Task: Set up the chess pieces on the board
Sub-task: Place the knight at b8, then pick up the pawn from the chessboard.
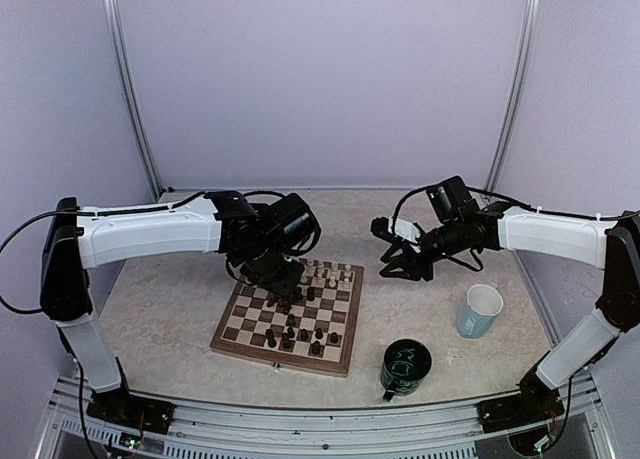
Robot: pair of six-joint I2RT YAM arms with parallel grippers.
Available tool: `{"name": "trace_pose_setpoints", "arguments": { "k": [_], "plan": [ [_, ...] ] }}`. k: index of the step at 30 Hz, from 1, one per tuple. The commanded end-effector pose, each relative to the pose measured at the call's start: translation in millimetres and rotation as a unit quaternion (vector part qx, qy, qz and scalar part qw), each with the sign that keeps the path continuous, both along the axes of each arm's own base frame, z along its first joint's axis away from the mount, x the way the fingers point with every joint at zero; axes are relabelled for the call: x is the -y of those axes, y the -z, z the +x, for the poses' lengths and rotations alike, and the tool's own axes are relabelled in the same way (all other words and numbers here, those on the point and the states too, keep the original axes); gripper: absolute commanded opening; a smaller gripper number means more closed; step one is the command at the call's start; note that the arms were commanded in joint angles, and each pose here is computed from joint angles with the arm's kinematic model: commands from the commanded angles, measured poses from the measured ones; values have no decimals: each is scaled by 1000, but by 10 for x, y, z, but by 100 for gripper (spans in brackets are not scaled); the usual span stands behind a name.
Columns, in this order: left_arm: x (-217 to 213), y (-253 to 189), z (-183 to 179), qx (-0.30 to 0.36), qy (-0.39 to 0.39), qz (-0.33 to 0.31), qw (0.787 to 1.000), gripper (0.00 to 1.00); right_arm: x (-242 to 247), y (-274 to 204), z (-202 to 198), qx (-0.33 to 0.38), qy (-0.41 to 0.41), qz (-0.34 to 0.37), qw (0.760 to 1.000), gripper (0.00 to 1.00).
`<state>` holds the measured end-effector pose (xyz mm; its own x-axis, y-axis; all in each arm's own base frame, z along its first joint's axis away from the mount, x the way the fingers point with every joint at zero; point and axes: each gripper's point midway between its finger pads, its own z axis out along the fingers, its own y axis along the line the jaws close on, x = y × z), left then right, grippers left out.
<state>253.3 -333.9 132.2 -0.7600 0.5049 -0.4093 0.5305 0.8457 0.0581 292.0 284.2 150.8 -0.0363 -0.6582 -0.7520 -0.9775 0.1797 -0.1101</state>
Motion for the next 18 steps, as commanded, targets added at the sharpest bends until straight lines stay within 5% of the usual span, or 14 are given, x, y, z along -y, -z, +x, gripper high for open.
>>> {"name": "trace_pose_setpoints", "arguments": {
  "k": [1, 18],
  "plan": [
    [-369, 252, -16, -38, -80, 29, 996, 41, 19, 63, -8, -8, -1, -4, 1000, 35],
    [-102, 662, -136, -125, -84, -19, 988, 40, 29, 81, -11, -7, -2, -8, 1000, 35]
  ]
}}
